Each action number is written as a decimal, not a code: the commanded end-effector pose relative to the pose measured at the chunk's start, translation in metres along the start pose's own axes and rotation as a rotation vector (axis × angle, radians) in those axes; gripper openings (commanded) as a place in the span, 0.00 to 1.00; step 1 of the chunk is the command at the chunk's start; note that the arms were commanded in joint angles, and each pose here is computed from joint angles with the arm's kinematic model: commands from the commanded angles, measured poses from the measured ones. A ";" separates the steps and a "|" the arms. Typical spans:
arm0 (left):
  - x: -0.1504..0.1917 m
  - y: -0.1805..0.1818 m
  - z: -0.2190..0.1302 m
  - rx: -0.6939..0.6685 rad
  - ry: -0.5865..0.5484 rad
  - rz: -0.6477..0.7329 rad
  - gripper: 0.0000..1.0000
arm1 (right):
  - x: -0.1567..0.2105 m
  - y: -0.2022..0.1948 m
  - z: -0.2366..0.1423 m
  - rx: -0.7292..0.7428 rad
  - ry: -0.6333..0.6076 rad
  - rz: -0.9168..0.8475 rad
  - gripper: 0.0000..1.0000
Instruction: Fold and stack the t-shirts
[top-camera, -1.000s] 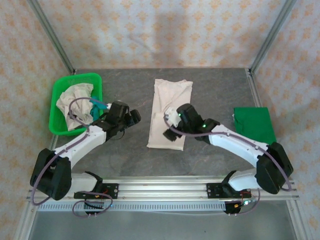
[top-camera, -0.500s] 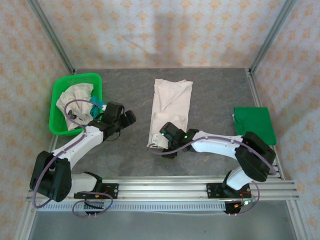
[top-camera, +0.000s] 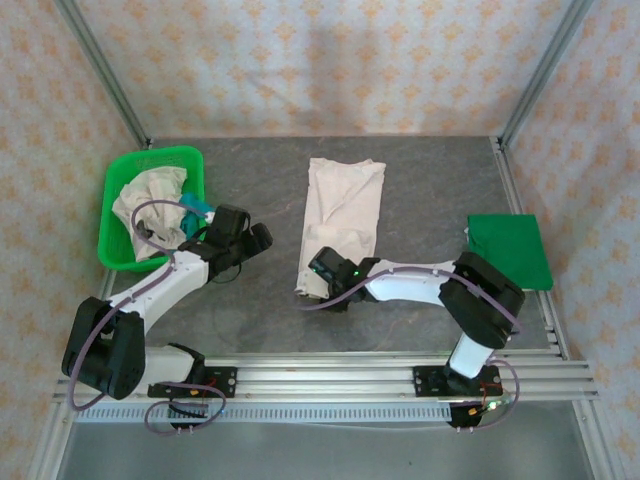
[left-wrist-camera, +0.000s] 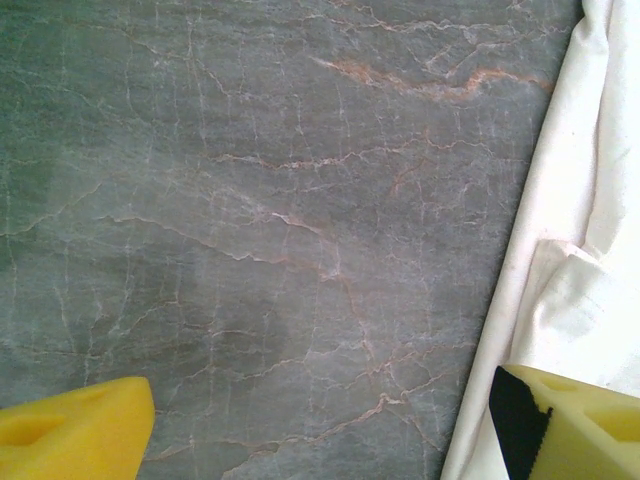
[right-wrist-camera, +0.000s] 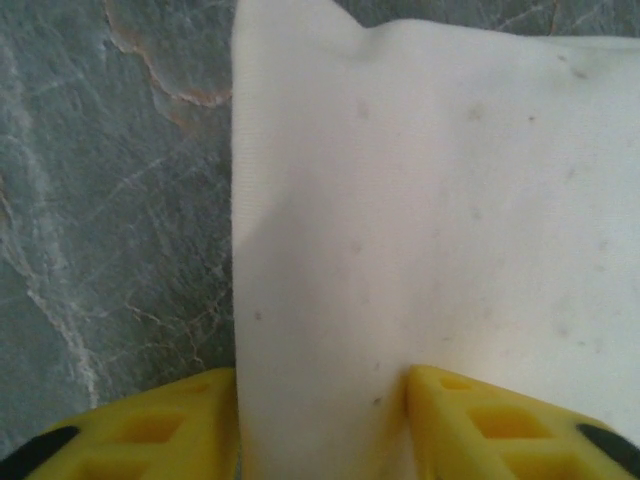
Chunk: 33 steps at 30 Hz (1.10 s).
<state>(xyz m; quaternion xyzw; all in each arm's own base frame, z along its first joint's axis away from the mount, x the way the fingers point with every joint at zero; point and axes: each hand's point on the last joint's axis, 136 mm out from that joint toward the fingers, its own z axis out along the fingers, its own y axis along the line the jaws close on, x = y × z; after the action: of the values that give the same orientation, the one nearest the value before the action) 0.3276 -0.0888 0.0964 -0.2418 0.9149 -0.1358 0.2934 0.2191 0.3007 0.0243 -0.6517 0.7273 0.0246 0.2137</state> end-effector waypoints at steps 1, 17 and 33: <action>0.005 0.012 0.004 -0.037 0.017 -0.001 0.88 | 0.008 -0.014 0.007 0.066 0.059 -0.013 0.34; 0.007 -0.001 0.007 0.020 0.046 -0.015 0.88 | 0.007 0.024 -0.038 -0.010 0.009 -0.023 0.00; 0.034 -0.079 0.032 0.219 0.160 0.009 0.81 | -0.007 0.085 -0.123 -0.194 -0.061 0.003 0.00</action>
<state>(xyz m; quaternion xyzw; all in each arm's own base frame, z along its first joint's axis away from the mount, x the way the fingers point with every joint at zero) 0.3352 -0.1566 0.0710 -0.2040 0.9269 -0.2171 0.2283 0.1145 0.2838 0.0949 -0.6702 0.7142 0.0946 0.1783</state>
